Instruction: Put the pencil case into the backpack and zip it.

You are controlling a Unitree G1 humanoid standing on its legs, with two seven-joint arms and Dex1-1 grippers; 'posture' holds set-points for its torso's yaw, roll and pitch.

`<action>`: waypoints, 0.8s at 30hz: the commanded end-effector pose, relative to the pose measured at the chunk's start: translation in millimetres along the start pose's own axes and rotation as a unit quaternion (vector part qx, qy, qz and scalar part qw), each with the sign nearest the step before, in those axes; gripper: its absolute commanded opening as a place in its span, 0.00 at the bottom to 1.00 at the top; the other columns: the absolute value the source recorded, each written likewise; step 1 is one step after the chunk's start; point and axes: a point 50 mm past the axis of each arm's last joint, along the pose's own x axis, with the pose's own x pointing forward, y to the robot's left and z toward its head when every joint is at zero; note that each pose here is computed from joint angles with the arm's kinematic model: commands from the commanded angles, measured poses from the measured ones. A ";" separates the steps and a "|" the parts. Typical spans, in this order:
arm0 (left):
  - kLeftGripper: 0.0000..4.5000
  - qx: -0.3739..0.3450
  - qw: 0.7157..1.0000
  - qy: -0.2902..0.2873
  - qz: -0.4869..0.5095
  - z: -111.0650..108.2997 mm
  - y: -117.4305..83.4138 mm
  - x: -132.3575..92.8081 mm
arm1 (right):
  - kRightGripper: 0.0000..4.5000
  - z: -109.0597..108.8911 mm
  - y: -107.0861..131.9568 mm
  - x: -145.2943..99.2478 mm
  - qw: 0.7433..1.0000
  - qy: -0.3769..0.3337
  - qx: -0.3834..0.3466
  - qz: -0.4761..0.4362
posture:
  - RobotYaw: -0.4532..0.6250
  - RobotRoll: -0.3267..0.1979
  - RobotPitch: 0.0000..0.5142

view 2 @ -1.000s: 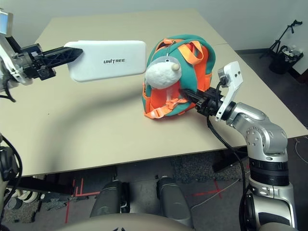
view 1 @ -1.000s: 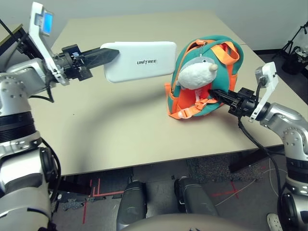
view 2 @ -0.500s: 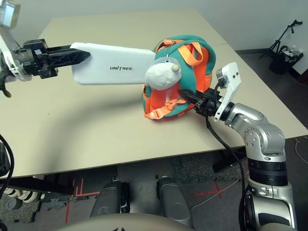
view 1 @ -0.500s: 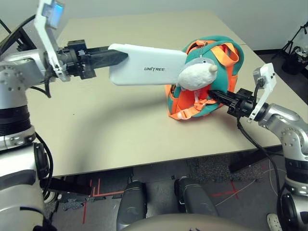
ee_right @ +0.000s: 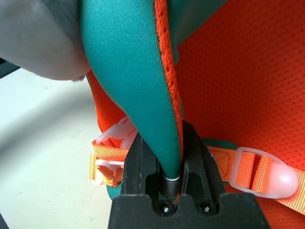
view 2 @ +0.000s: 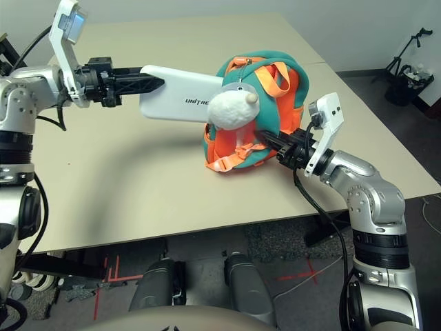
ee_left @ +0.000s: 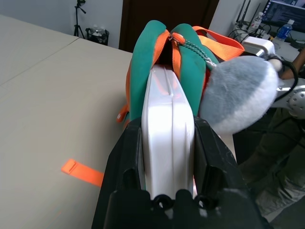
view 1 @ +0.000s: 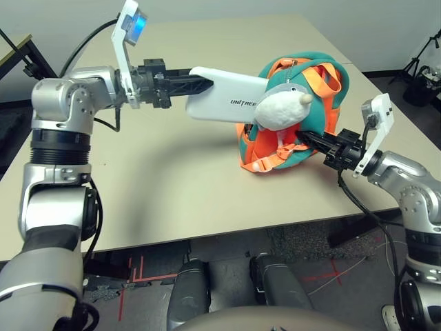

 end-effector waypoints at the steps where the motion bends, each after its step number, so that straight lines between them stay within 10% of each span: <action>1: 0.30 0.033 0.999 -0.003 0.008 6.0 1.1 17.2 | 0.05 -3.0 10.2 8.3 0.999 0.010 -0.013 0.033 | 0.30 0.62 0.11; 19: 0.30 0.047 0.999 0.015 -0.002 -16.6 0.1 74.7 | 0.05 -2.4 9.7 16.1 0.999 0.006 -0.024 0.036 | 0.28 0.62 0.10; 24: 0.61 0.042 0.999 0.016 0.002 -18.3 -1.1 71.4 | 0.05 -3.5 11.7 18.2 0.999 0.004 -0.022 0.039 | 0.29 0.62 0.10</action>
